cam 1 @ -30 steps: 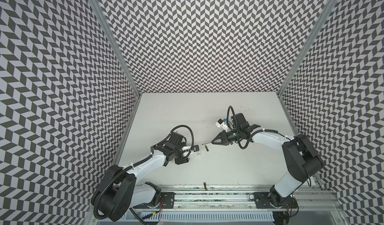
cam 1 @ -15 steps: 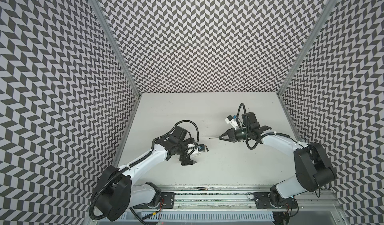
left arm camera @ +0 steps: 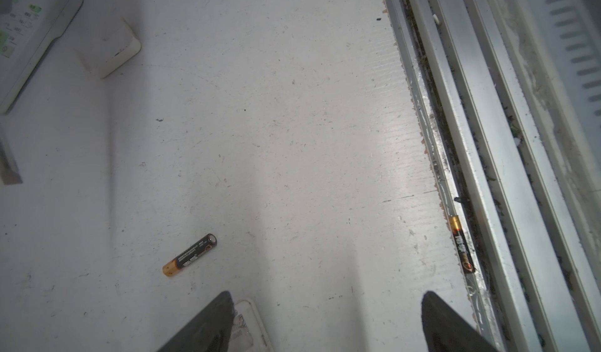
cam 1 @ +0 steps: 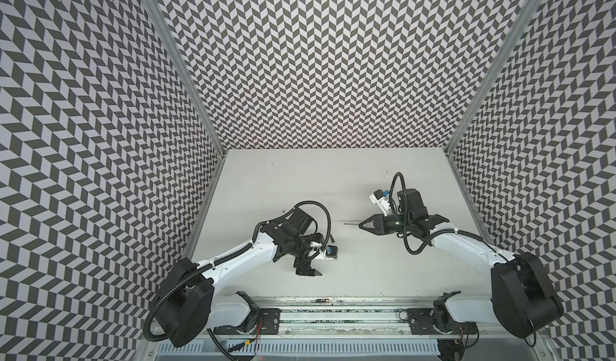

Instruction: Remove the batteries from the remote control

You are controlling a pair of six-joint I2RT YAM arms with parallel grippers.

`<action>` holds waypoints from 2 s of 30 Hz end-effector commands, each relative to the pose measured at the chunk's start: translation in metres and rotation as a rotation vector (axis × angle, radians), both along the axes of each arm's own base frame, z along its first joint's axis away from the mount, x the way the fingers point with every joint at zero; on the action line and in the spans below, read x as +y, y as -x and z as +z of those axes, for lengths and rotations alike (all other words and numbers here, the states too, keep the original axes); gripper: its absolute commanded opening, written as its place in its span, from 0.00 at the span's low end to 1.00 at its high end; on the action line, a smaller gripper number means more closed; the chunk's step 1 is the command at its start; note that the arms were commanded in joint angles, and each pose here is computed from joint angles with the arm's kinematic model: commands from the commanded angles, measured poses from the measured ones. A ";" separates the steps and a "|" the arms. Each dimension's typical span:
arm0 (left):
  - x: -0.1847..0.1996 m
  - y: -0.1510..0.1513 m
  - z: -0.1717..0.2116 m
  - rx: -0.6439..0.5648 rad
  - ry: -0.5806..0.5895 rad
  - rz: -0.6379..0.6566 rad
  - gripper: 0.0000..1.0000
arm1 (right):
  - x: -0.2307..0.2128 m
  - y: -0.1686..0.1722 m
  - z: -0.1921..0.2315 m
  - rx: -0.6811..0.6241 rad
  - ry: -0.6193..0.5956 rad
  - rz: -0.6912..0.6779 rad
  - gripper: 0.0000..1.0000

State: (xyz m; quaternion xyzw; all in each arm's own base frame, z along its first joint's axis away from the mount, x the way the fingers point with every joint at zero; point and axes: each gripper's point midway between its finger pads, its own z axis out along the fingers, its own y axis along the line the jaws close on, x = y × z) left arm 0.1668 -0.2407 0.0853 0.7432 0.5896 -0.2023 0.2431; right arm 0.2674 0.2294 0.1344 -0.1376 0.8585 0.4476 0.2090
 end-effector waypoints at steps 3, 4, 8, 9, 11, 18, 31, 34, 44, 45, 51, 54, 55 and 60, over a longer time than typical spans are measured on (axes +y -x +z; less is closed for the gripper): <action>0.014 -0.016 -0.007 -0.024 -0.007 0.125 0.93 | -0.012 -0.019 0.002 -0.150 0.030 -0.102 0.03; 0.018 -0.022 -0.007 -0.035 -0.005 0.154 0.93 | -0.013 -0.020 0.000 -0.156 0.033 -0.116 0.04; 0.030 -0.046 -0.005 -0.074 0.015 0.277 0.97 | -0.017 -0.022 -0.011 -0.165 0.036 -0.157 0.07; 0.032 -0.053 -0.002 -0.077 0.032 0.315 0.97 | -0.017 -0.022 -0.014 -0.166 0.038 -0.162 0.08; 0.037 -0.067 0.006 -0.085 0.074 0.395 0.99 | -0.015 -0.021 -0.020 -0.165 0.043 -0.169 0.08; 0.069 -0.115 0.027 -0.165 0.153 0.651 1.00 | -0.006 -0.019 -0.031 -0.182 0.034 -0.182 0.12; 0.150 -0.179 0.055 -0.309 0.244 1.148 1.00 | -0.009 -0.027 -0.031 -0.242 0.055 -0.229 0.50; 0.166 -0.184 0.052 -0.319 0.248 1.240 1.00 | -0.014 -0.030 -0.025 -0.280 0.062 -0.259 0.55; 0.196 -0.189 0.051 -0.300 0.305 1.398 1.00 | -0.039 -0.043 0.003 -0.432 0.111 -0.397 0.75; 0.199 -0.190 0.051 -0.301 0.313 1.413 1.00 | -0.044 -0.046 0.006 -0.455 0.121 -0.425 0.80; 0.209 -0.188 0.052 -0.291 0.368 1.463 1.00 | -0.088 -0.049 0.041 -0.652 0.166 -0.637 1.00; 0.207 -0.187 0.054 -0.283 0.397 1.460 1.00 | -0.107 -0.043 0.053 -0.715 0.174 -0.722 1.00; 0.208 -0.187 0.054 -0.282 0.402 1.461 1.00 | -0.113 -0.040 0.055 -0.726 0.176 -0.751 0.99; 0.218 -0.184 0.059 -0.312 0.446 1.494 1.00 | -0.157 -0.025 0.040 -0.725 0.229 -0.953 1.00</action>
